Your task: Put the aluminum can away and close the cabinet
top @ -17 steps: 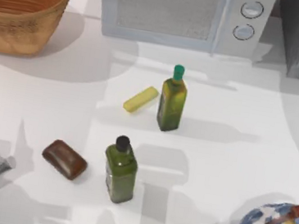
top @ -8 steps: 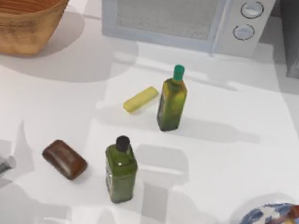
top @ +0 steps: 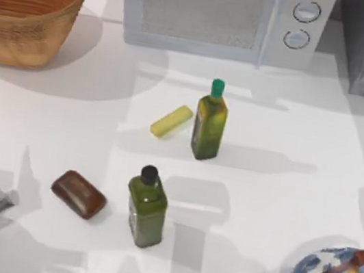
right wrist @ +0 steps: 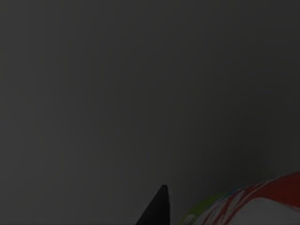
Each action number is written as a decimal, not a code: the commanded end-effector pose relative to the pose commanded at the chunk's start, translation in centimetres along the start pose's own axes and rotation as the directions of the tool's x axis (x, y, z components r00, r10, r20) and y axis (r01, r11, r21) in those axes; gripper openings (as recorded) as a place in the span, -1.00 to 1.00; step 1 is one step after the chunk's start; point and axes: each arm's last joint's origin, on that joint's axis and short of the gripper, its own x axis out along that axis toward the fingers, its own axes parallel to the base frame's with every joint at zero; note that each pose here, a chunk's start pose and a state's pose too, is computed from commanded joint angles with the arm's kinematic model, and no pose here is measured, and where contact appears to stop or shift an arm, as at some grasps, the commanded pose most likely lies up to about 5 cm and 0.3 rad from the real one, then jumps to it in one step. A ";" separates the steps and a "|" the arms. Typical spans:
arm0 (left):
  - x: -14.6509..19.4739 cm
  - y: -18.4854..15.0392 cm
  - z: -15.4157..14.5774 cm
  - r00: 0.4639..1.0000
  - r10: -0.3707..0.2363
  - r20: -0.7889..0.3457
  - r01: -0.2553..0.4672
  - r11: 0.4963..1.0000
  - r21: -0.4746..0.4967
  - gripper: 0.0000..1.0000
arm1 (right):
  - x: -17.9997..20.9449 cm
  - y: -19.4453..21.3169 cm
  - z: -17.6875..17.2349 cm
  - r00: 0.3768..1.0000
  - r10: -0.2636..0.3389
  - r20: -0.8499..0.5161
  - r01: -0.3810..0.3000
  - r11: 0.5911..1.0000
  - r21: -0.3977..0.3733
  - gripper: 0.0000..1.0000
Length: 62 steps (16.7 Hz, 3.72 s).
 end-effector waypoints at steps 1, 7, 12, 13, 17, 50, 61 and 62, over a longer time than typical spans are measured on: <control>0.0 0.0 0.0 1.000 0.000 0.000 0.000 1.000 0.000 1.00 | 0.3 -0.1 -0.1 1.000 0.000 0.000 0.000 1.000 -0.002 -1.00; 0.0 0.0 0.0 1.000 0.000 0.000 0.000 1.000 0.000 1.00 | 0.4 -0.1 -0.2 1.000 0.000 0.000 0.000 1.000 -0.003 -0.85; 0.0 0.0 0.0 1.000 0.000 0.000 0.000 1.000 0.000 1.00 | 0.4 -0.1 -0.2 1.000 0.000 0.000 0.000 1.000 -0.003 -0.10; 0.0 0.0 0.0 1.000 0.000 0.000 0.000 1.000 0.000 1.00 | 0.4 -0.1 -0.2 1.000 0.000 0.000 0.000 1.000 -0.003 0.06; 0.0 0.0 0.0 1.000 0.000 0.000 0.000 1.000 0.000 1.00 | 0.4 -0.1 -0.2 1.000 0.000 0.000 0.000 1.000 -0.003 0.66; 0.0 0.0 0.0 1.000 0.000 0.000 0.000 1.000 0.000 1.00 | -23.8 -4.4 -18.4 0.990 -0.019 -0.138 0.016 1.000 -0.021 1.00; 0.0 0.0 0.0 1.000 0.000 0.000 0.000 1.000 0.000 1.00 | -29.4 -5.1 -36.9 1.000 -0.003 0.006 0.003 1.000 -0.006 1.00; 0.0 0.0 0.0 1.000 0.000 0.000 0.000 1.000 0.000 1.00 | -29.4 -5.1 -37.2 1.000 0.000 0.010 0.001 1.000 -0.006 1.00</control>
